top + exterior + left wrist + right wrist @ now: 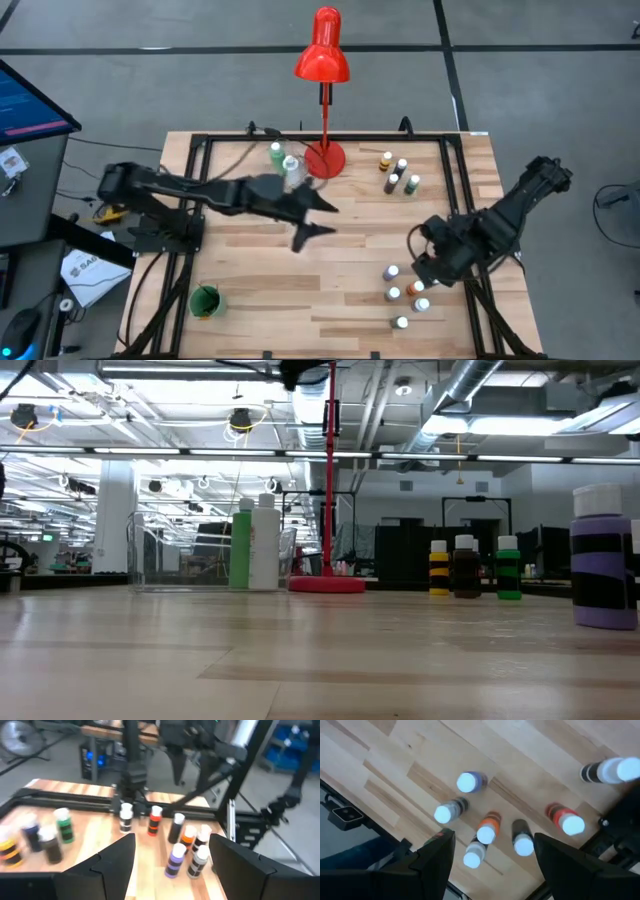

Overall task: Pick & Place Paint Supplies
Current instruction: Put the purple paint bottle into the transparent bin

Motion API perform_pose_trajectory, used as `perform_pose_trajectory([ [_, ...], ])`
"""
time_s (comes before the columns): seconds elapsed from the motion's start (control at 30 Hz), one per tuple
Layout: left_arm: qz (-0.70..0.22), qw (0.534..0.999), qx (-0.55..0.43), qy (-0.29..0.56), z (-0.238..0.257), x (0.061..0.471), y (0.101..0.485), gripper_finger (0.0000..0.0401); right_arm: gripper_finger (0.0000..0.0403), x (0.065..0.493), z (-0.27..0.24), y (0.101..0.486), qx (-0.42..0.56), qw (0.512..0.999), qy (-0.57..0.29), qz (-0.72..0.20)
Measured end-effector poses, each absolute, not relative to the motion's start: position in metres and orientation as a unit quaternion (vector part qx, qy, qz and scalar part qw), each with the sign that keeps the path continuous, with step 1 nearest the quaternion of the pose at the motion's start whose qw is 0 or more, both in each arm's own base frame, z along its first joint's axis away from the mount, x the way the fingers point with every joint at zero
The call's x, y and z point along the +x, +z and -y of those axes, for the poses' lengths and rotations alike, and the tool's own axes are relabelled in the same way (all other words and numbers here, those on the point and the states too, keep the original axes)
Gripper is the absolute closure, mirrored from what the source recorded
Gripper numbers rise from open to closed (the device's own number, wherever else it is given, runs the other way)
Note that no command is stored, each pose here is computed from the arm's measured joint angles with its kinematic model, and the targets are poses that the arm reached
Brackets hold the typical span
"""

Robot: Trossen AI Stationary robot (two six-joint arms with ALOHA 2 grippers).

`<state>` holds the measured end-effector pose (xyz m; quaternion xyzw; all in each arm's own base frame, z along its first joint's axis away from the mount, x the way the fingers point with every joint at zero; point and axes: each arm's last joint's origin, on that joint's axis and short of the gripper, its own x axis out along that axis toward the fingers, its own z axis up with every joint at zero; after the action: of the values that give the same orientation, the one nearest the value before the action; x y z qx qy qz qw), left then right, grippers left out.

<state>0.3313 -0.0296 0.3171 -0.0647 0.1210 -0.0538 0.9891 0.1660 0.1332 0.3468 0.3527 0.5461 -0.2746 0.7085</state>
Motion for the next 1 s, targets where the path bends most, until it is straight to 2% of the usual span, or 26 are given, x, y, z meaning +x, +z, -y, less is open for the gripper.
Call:
perform_pose_trajectory([
  [0.4,-0.173,0.977,-0.04,-0.116,0.054,0.415,0.275,0.0156,0.0137,0.152,-0.145,0.347,0.349,0.711,-0.272,-0.546],
  [1.0,-0.18,0.971,-0.013,-0.159,0.084,0.477,0.234,0.0156,0.0137,0.153,-0.145,0.347,0.342,0.72,-0.273,-0.538],
])
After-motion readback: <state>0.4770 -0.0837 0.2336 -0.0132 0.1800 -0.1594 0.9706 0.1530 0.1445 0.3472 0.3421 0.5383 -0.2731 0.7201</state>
